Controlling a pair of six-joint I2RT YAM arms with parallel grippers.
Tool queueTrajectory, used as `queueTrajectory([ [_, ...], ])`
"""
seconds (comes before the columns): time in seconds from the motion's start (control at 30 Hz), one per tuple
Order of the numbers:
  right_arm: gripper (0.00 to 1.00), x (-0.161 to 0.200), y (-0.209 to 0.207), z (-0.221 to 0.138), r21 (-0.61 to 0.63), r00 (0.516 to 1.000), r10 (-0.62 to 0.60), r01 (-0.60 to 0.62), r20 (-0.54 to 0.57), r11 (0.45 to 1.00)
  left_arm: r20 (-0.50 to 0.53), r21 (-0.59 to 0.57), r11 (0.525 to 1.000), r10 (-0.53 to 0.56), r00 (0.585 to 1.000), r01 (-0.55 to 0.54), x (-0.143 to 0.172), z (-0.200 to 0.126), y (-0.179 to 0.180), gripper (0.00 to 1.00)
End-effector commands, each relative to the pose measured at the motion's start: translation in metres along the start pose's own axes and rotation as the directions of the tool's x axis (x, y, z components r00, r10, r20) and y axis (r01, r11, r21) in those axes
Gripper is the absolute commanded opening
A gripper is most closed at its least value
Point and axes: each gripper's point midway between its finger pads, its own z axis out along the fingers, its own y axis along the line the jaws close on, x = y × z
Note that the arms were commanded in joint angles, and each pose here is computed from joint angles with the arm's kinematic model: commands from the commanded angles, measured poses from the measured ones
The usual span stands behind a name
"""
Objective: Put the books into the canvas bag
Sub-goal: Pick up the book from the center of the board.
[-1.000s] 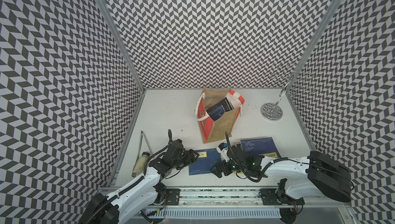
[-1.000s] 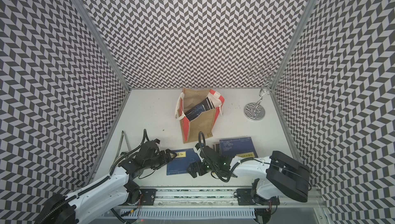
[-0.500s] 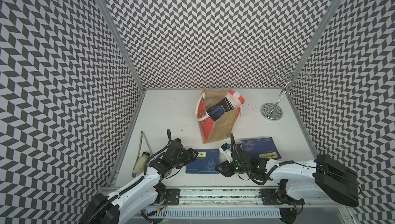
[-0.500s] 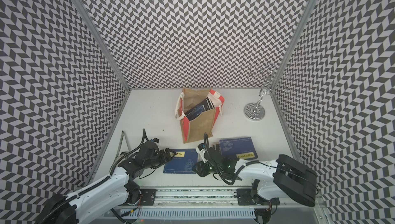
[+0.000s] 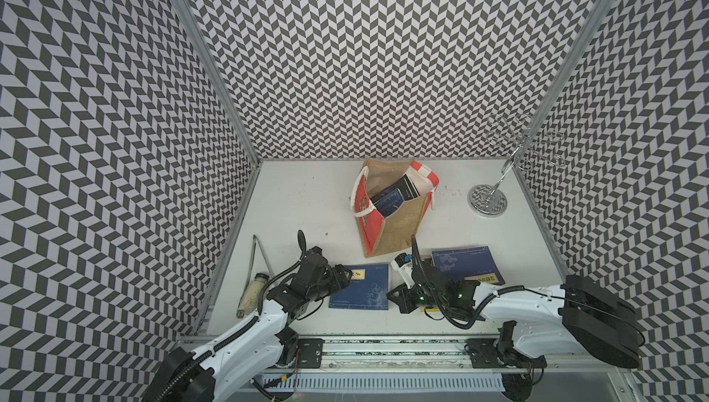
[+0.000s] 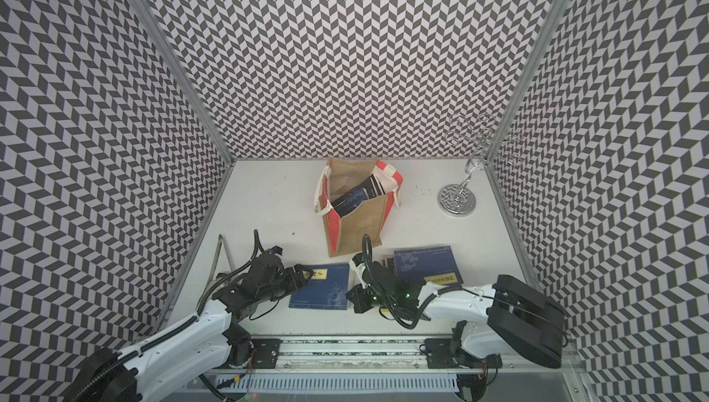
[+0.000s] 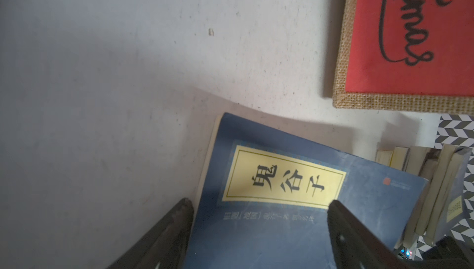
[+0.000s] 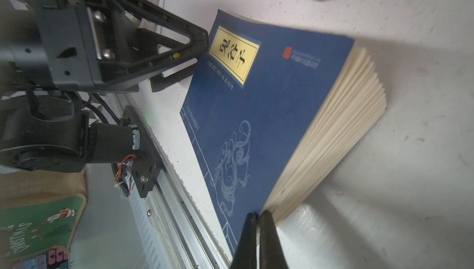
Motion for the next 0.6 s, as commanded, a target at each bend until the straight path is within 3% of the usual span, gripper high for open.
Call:
queueTrajectory([
  [0.0,0.00,-0.062,0.055,-0.017,-0.149,0.971,-0.072,0.108,0.229,0.983,-0.146,0.041,0.999,-0.010,0.989,0.016,0.029,0.000,-0.006,0.81],
  [0.2,0.03,-0.069,0.032,-0.020,-0.047,0.969,-0.036,0.049,0.246,0.998,-0.118,0.043,0.999,0.004,0.993,0.001,0.021,-0.003,-0.011,0.81],
  [0.23,0.15,-0.069,0.024,-0.018,-0.029,0.971,-0.022,0.029,0.239,0.999,-0.124,0.042,0.999,0.003,0.992,0.002,0.022,-0.002,-0.011,0.81],
  [0.3,0.49,-0.069,0.011,-0.016,-0.006,0.973,-0.002,0.003,0.230,1.000,-0.133,0.040,0.999,0.002,0.991,0.003,0.023,-0.001,-0.010,0.81],
  [0.37,0.68,-0.071,-0.001,-0.014,0.019,0.973,0.010,-0.015,0.229,1.000,-0.135,0.040,0.999,0.005,0.991,0.001,0.023,0.000,-0.011,0.81],
  [0.57,0.79,-0.072,-0.029,-0.001,0.061,0.979,0.029,-0.043,0.203,0.997,-0.121,0.038,0.999,0.012,0.993,-0.007,0.019,-0.001,-0.013,0.81],
])
